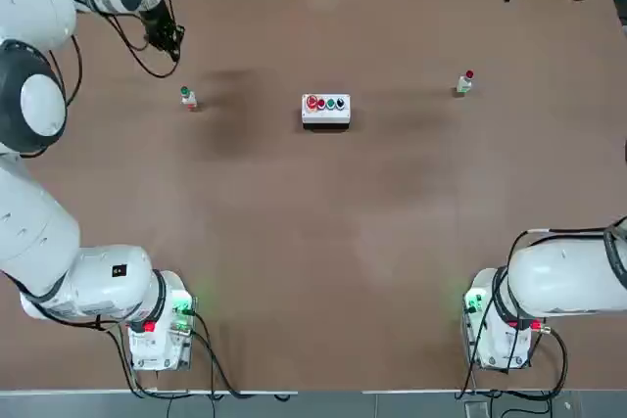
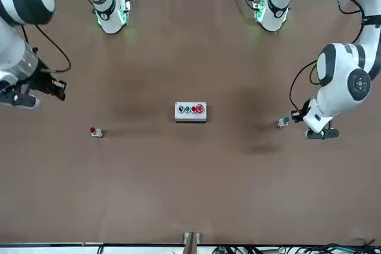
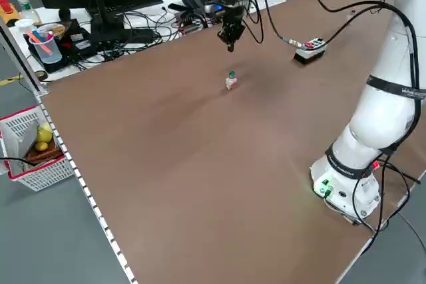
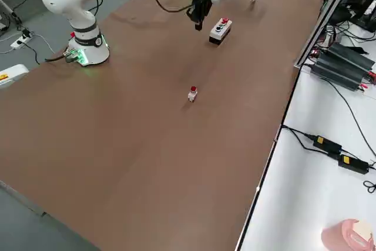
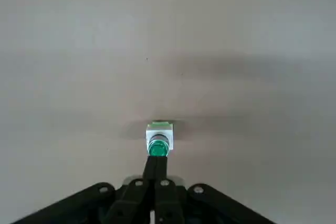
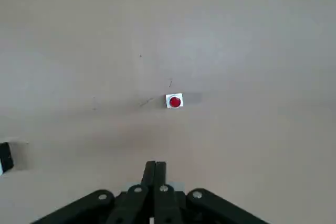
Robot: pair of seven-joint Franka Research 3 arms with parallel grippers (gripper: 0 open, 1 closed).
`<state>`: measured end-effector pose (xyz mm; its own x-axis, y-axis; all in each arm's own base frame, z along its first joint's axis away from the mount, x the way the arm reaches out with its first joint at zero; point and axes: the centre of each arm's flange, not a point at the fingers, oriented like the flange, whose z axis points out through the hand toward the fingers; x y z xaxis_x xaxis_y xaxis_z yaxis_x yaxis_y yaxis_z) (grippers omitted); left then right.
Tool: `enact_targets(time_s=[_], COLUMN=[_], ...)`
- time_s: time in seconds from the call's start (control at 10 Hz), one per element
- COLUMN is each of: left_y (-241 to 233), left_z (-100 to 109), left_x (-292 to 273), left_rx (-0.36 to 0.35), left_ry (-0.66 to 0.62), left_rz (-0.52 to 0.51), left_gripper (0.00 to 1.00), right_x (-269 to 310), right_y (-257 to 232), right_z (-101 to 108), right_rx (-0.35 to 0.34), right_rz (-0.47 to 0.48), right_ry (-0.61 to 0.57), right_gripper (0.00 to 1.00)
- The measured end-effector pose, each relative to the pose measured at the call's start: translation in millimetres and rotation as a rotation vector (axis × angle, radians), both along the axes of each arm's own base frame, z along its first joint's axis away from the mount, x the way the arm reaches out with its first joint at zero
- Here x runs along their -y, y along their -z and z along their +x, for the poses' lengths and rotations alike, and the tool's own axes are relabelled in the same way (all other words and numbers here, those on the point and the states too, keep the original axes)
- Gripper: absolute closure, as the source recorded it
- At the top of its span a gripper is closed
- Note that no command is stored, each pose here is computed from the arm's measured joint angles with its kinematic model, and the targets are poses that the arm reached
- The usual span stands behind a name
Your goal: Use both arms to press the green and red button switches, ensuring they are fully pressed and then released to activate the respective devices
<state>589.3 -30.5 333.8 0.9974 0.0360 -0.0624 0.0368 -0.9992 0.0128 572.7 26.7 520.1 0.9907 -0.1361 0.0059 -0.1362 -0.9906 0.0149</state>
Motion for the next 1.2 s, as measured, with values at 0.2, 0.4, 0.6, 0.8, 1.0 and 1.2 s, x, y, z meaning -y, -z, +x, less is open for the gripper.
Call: enact_targets(time_s=[0.2,0.4,0.6,0.8,1.0,1.2], left_y=[16,31,47,63,68,68], left_z=[-8,-16,-24,-31,-32,-32], left_x=[1,1,1,1,0,-2], left_rx=[0.005,0.017,0.032,0.024,0.018,0.018], left_ry=[0.003,0.008,0.01,0.017,0.02,0.016], left_rz=[-0.001,-0.003,-0.005,-0.007,-0.008,-0.008], left_gripper=[0.99,0.99,0.99,0.99,0.99,0.99], right_x=[7,15,22,29,42,58], right_y=[42,72,103,139,173,195], right_z=[20,34,46,57,64,66], right_rx=[-0.015,-0.015,-0.002,0.008,-0.005,-0.021], right_rz=[0.002,0.005,0.008,0.011,0.008,0.003], right_ry=[0.01,0.018,0.002,-0.006,-0.003,-0.003], right_gripper=[0.99,0.99,0.99,0.99,0.99,0.99])
